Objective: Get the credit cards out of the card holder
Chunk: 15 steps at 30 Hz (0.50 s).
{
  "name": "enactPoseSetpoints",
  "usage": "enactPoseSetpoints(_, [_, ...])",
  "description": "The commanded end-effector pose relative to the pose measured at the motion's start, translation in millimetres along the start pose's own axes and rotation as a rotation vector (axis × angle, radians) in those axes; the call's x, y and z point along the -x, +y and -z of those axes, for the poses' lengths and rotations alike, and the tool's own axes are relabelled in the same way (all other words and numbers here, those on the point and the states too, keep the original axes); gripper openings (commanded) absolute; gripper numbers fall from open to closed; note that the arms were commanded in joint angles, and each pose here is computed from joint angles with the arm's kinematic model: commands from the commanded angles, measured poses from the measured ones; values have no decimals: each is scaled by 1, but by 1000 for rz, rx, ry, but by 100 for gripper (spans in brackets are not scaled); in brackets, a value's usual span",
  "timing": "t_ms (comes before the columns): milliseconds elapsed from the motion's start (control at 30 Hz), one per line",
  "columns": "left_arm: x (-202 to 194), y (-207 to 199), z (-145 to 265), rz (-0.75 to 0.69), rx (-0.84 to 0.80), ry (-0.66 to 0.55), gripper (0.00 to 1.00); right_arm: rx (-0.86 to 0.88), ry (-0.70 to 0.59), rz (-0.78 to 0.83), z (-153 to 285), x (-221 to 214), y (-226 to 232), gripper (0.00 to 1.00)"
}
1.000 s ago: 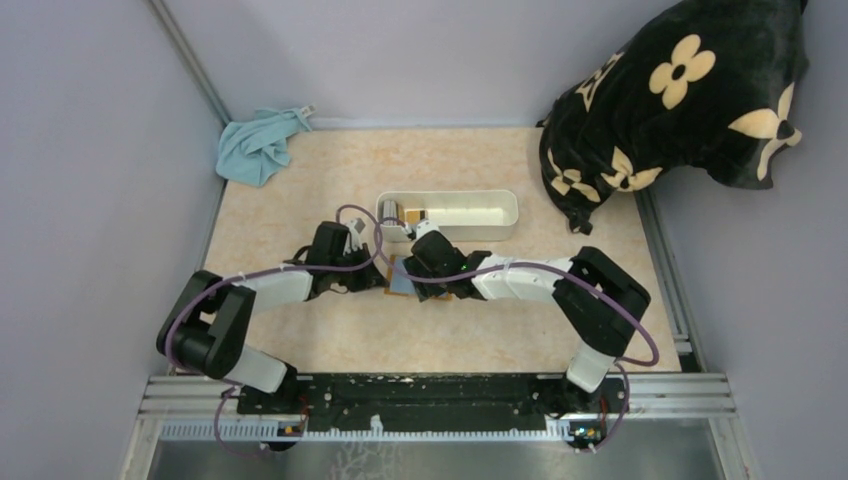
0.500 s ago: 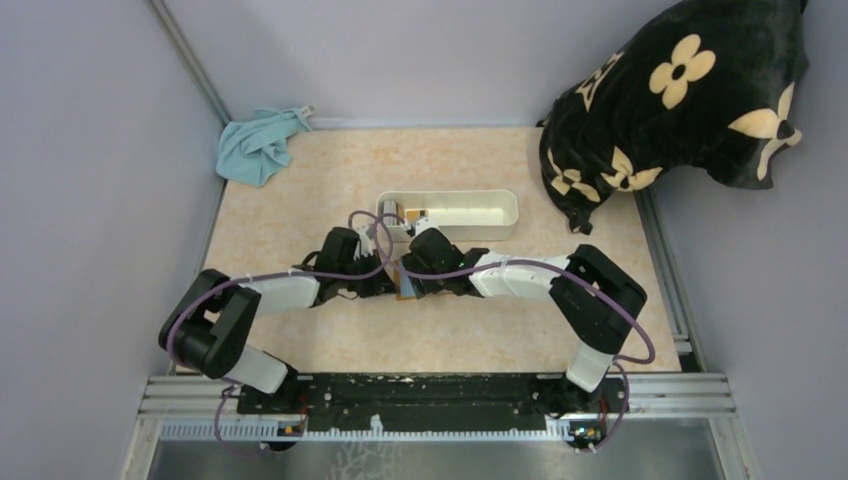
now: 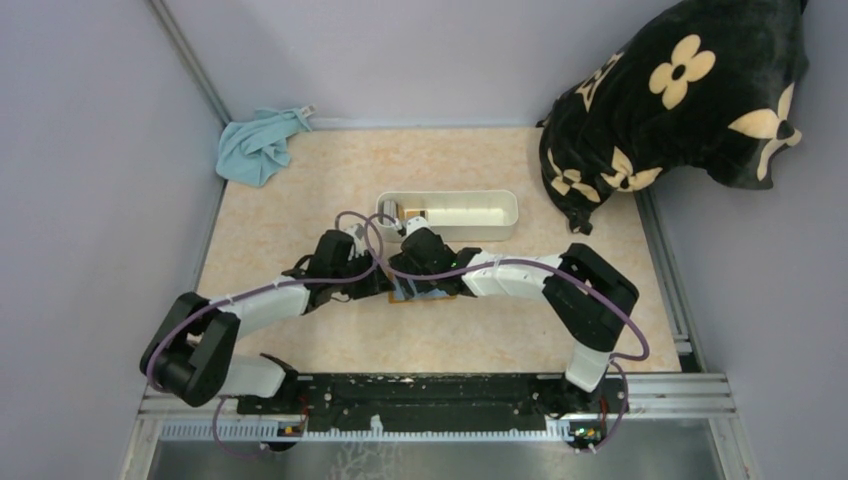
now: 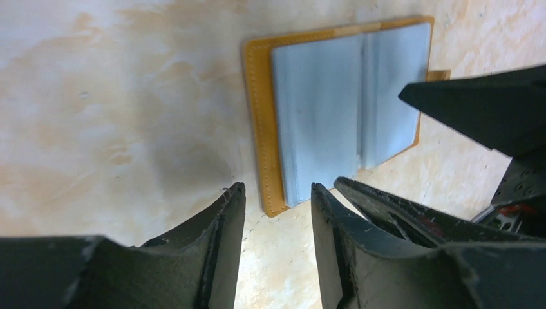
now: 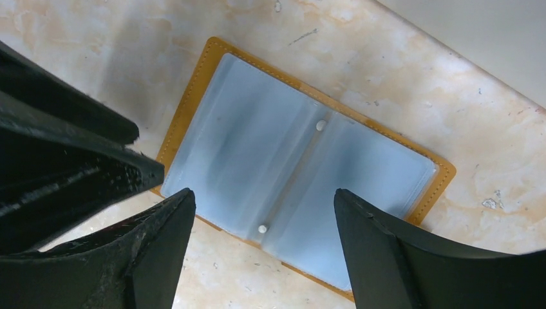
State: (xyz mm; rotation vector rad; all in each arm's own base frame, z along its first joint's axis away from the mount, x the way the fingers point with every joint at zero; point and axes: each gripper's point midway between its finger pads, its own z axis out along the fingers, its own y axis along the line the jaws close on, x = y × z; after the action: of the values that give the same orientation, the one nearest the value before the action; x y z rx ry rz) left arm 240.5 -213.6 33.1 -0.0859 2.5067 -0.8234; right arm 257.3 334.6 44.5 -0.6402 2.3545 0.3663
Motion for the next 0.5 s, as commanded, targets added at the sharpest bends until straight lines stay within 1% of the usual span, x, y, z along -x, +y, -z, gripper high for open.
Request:
enactPoseSetpoints(0, [20,11,11,16,68,-63,51,39,-85,6,4,30,19,80])
enactPoseSetpoints(33, [22,12,13,19,68,-69,57,41,-86,5,4,31,20,80])
enactPoseSetpoints(67, [24,12,14,23,67,-74,59,42,-87,6,5,31,21,80])
enactPoseSetpoints(133, [27,16,17,39,78,-87,59,44,-95,8,5,34,24,80])
enactPoseSetpoints(233, [30,28,19,85,121,-106,57,44,-97,7,2,39,29,79])
enactPoseSetpoints(467, [30,63,23,193,215,-83,58,2,-86,-19,-13,43,34,80])
